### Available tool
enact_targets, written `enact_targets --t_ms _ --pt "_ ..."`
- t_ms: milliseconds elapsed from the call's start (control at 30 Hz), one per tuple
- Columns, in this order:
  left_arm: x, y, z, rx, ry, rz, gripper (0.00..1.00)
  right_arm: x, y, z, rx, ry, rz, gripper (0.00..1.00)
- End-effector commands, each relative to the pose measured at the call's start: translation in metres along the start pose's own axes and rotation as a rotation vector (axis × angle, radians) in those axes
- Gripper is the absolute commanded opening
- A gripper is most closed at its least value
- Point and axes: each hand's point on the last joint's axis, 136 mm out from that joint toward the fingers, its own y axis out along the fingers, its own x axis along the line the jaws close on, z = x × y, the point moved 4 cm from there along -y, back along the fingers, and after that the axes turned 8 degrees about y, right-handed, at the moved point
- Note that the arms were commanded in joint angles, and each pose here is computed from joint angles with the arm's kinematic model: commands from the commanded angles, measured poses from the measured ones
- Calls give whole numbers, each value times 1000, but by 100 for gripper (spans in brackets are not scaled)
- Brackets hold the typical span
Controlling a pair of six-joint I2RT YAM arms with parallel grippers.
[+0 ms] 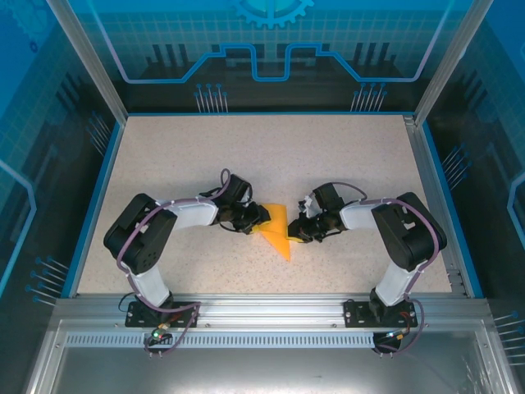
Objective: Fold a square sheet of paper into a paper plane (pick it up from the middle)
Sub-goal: Fold the wing for the fifth time at the center of the table.
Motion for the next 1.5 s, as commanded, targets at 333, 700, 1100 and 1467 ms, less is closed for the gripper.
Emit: enact_targets --t_ms 333,700,1100,1467 --pt "-12 4 -19 18 17 97 44 -57 15 3 0 80 239 12" --pt "-18 3 -30 36 27 162 33 -56 15 1 -1 73 241 12" --pt "-23 3 -26 76 52 218 44 -51 13 -5 -9 60 256 13" --pt "-22 0 -27 111 68 212 25 -46 12 -9 -14 47 249 13"
